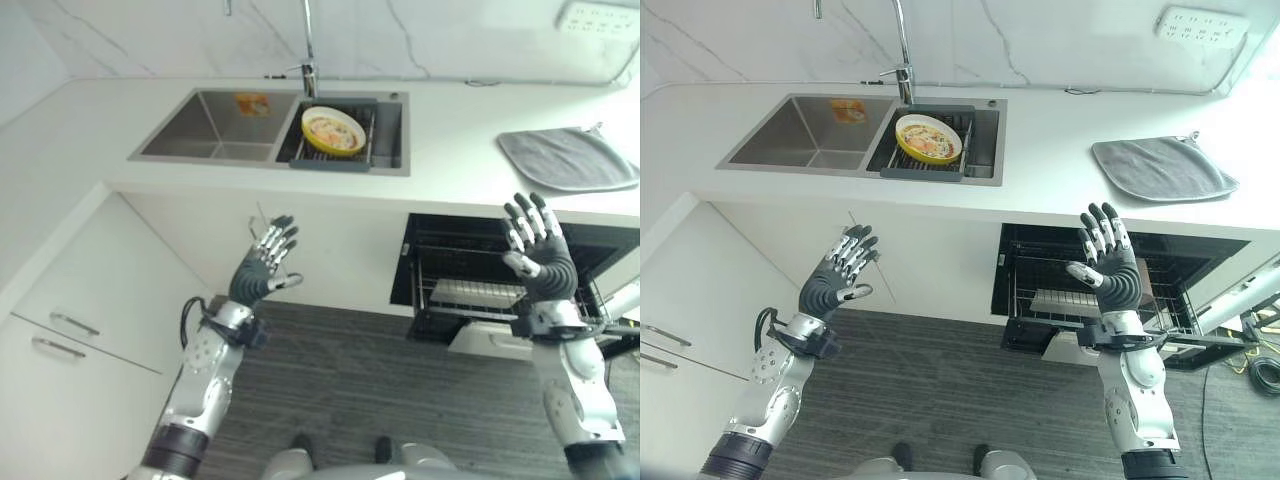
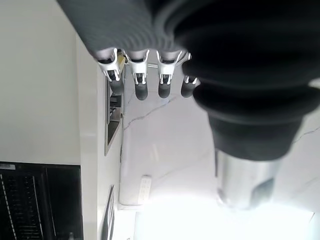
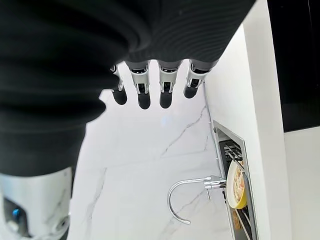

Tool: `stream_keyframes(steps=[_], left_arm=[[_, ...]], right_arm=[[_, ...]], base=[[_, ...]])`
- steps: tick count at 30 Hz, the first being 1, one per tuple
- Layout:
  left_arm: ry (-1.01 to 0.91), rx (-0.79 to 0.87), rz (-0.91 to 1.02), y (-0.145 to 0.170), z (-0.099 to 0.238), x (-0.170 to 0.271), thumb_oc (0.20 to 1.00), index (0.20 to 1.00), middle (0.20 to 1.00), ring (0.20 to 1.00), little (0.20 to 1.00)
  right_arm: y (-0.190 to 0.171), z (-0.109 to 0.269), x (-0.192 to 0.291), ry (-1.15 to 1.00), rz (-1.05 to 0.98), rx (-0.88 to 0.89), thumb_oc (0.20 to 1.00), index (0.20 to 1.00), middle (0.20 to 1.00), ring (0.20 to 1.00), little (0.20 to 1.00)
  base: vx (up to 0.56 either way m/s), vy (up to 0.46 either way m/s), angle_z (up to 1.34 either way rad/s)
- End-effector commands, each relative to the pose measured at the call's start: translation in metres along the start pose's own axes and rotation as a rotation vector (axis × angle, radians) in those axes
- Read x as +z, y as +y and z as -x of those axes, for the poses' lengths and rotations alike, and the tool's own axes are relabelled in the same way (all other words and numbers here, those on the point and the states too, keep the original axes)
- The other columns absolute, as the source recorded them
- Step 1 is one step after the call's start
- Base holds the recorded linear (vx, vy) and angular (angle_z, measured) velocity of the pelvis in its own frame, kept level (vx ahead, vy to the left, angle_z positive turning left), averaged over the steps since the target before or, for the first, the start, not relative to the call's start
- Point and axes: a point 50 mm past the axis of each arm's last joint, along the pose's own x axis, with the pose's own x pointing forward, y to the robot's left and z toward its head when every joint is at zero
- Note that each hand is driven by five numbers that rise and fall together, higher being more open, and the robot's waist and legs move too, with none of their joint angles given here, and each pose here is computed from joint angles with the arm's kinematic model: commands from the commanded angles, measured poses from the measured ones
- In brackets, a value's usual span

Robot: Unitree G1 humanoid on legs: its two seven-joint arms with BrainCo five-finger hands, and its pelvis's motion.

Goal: Place the dishes in the dishwasher.

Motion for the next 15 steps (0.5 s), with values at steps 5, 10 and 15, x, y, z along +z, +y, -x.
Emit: stream_keyframes(steps=[5,10,15], left_arm=[[-0.157,-0.037,-0.082,0.001,-0.006,0.031,1.0,1.0,1.0,1.0,1.0],[-0.135,0.003,-0.093,0.007,-0.008,0.032,1.0,1.0,1.0,1.0,1.0],[-0.137,0.033,-0.107,0.008,-0.002,0.036,1.0,1.0,1.0,1.0,1.0]], right_arm=[[0.0,-0.015,0.025,-0.13,0.014,0.017,1.0,1.0,1.0,1.0,1.0],[0.012,-0.008,0.015,-0.105,-0.055,0.041,1.0,1.0,1.0,1.0,1.0],[0.024,-0.008,0.009,-0.083,-0.077,0.099,1.0,1.0,1.0,1.0,1.0]], base=[[0.14,0.497,-0.59],[0.06,0.252,-0.76],[-0.01,0.079,-0.58]])
